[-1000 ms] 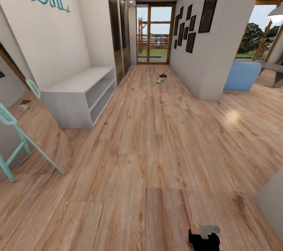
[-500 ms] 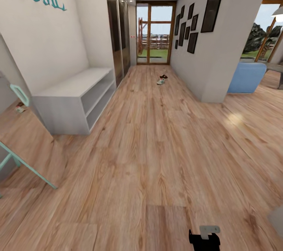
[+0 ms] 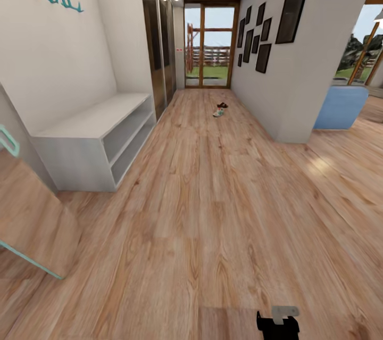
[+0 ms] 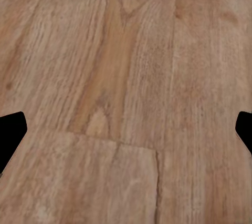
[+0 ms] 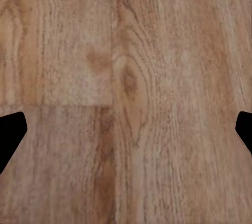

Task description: Pick up the two gym shoes and the two sandals from the corridor floor and place them onto the hallstand (shoe rack) in the corridor, making sure they are on the rack and not on the floor. Arrange them so the two gym shoes are next to each other and the two sandals are next to each other.

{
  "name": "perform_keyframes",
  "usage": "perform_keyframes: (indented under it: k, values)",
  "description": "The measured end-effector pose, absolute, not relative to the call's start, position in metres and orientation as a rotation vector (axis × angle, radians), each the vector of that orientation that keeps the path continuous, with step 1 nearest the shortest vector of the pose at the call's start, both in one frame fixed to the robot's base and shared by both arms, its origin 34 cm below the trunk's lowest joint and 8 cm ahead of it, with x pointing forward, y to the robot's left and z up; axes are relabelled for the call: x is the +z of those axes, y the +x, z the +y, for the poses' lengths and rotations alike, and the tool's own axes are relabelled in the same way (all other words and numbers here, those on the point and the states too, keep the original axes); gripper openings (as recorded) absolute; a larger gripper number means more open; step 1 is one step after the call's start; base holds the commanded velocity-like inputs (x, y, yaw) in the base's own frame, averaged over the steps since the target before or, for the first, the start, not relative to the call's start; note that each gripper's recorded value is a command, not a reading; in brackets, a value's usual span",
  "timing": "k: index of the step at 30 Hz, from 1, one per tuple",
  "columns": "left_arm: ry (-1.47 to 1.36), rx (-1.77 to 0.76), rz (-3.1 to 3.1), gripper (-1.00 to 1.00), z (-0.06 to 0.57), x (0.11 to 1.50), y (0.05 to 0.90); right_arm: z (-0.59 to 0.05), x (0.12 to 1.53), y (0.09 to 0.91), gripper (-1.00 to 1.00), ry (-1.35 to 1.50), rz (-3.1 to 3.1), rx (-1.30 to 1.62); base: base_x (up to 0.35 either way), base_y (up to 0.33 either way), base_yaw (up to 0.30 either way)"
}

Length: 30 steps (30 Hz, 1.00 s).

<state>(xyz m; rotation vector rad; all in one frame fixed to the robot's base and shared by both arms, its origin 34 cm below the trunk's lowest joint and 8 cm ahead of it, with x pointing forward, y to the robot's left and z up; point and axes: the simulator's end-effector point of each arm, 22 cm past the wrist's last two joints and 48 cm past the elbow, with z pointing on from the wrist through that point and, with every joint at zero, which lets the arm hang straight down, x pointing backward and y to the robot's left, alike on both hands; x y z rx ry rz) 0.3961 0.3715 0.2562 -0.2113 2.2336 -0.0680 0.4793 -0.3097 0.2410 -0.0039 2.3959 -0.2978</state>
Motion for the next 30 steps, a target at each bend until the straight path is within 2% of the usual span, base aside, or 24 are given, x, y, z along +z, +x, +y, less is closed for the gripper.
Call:
perform_keyframes:
  k: [30]
  values:
    - [-0.209,-0.070,2.234,1.00,0.371,0.256,0.396,-0.338,0.266,0.499,1.00,-0.003,2.246,-0.318,0.338,0.000,0.000]
